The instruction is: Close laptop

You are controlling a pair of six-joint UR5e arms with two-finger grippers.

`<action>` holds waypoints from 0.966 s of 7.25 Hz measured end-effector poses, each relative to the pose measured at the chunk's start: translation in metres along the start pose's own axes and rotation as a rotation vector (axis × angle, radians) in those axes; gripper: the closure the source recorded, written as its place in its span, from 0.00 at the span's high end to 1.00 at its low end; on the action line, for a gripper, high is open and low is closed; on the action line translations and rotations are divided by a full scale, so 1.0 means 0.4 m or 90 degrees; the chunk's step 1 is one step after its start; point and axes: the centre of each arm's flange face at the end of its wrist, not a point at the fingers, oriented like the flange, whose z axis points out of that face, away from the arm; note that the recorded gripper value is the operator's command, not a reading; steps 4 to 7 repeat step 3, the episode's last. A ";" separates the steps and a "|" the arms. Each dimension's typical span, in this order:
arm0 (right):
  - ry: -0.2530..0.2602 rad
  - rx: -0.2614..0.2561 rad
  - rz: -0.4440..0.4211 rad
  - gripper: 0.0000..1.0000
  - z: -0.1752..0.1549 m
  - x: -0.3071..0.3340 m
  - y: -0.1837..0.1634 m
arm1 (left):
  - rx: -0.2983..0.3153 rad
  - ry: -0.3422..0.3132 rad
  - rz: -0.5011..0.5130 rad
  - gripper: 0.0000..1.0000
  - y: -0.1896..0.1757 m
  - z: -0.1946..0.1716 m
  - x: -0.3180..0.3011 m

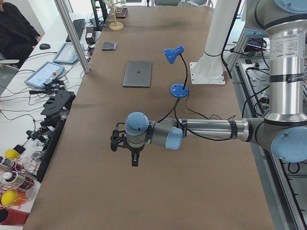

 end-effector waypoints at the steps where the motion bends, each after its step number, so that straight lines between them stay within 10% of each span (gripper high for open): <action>1: -0.001 0.000 0.000 1.00 0.000 0.000 0.000 | -0.001 0.000 0.000 0.99 0.001 0.001 -0.002; 7: -0.005 0.000 0.001 1.00 -0.001 -0.002 -0.001 | -0.001 -0.001 -0.001 0.99 0.001 0.001 -0.003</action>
